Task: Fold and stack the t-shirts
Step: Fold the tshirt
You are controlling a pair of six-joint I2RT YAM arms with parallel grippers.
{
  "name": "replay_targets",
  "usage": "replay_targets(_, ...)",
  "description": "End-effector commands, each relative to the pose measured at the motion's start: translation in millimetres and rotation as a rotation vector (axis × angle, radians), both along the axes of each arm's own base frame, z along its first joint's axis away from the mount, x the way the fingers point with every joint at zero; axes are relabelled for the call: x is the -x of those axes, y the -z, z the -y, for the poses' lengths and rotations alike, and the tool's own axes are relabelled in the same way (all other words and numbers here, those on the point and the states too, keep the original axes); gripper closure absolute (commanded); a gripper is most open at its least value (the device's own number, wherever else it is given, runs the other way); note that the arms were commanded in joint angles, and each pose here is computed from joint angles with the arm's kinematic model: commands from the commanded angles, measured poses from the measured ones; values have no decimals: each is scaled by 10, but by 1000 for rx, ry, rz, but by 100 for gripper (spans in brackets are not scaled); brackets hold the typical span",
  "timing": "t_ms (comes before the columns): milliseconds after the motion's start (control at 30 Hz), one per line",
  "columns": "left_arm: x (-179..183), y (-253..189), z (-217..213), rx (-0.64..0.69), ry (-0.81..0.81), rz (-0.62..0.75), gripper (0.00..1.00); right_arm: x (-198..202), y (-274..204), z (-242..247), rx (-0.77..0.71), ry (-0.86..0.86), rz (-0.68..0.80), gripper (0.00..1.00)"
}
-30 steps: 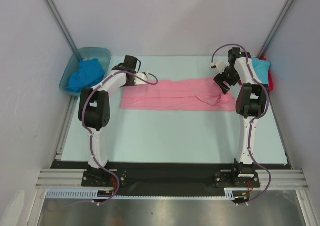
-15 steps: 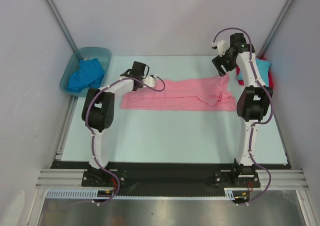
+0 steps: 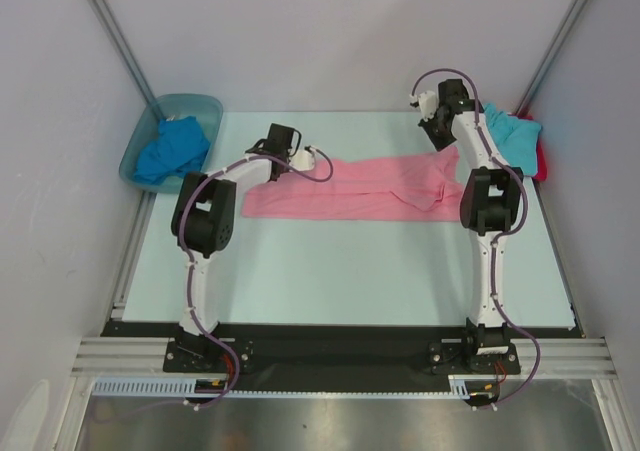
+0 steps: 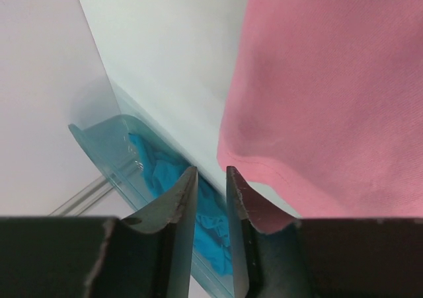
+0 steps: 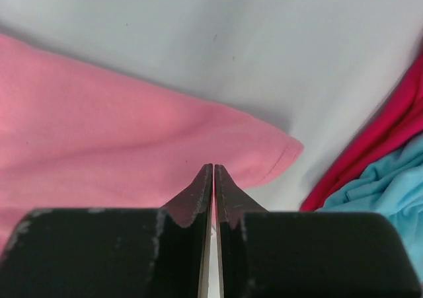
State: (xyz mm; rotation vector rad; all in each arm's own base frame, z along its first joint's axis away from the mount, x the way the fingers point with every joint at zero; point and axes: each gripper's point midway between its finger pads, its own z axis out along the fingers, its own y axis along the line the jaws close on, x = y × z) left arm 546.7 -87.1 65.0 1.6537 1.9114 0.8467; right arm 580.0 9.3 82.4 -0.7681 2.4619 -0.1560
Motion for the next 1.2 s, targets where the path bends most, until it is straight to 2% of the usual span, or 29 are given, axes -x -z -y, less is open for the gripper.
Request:
replay_targets(0, -130, -134, 148, 72, 10, 46, 72, -238, -266, 19, 7, 26, 113, 92)
replay_targets(67, -143, -119, 181, 95, 8, 43, 76, -231, -174, 18, 8, 27, 96, 92)
replay_targets(100, -114, -86, 208, 111, 13, 18, 86, -227, -142, 27, 7, 30, 90, 91)
replay_targets(167, -113, -64, 266, 165, -6, -23, 97, -220, -106, 73, 33, 44, 84, 91)
replay_targets(200, -93, -48, 286, 181, -13, -47, 100, -217, -100, 73, 34, 44, 82, 90)
replay_targets(400, 58, 11, 253, 248, -84, -142, 100, -205, -116, 113, 36, 50, 82, 90)
replay_targets(433, 43, -51, 225, 284, -121, -140, 100, -202, -111, 119, 39, 52, 81, 91)
replay_targets(500, 177, 42, 222, 326, -156, -233, 100, -201, -109, 153, 46, 60, 81, 91)
replay_targets(567, 161, -24, 226, 412, -213, -257, 100, -188, -130, 157, 48, 60, 81, 90)
replay_targets(700, 270, -12, 177, 493, -291, -306, 100, -178, -118, 190, 50, 67, 78, 90)
replay_targets(867, 392, 285, 72, 501, -373, -383, 100, -171, -40, 209, 61, 72, 65, 91)
replay_targets(1167, 443, 375, 96, 523, -369, -428, 99, -97, 302, 426, 49, 108, -4, 92)
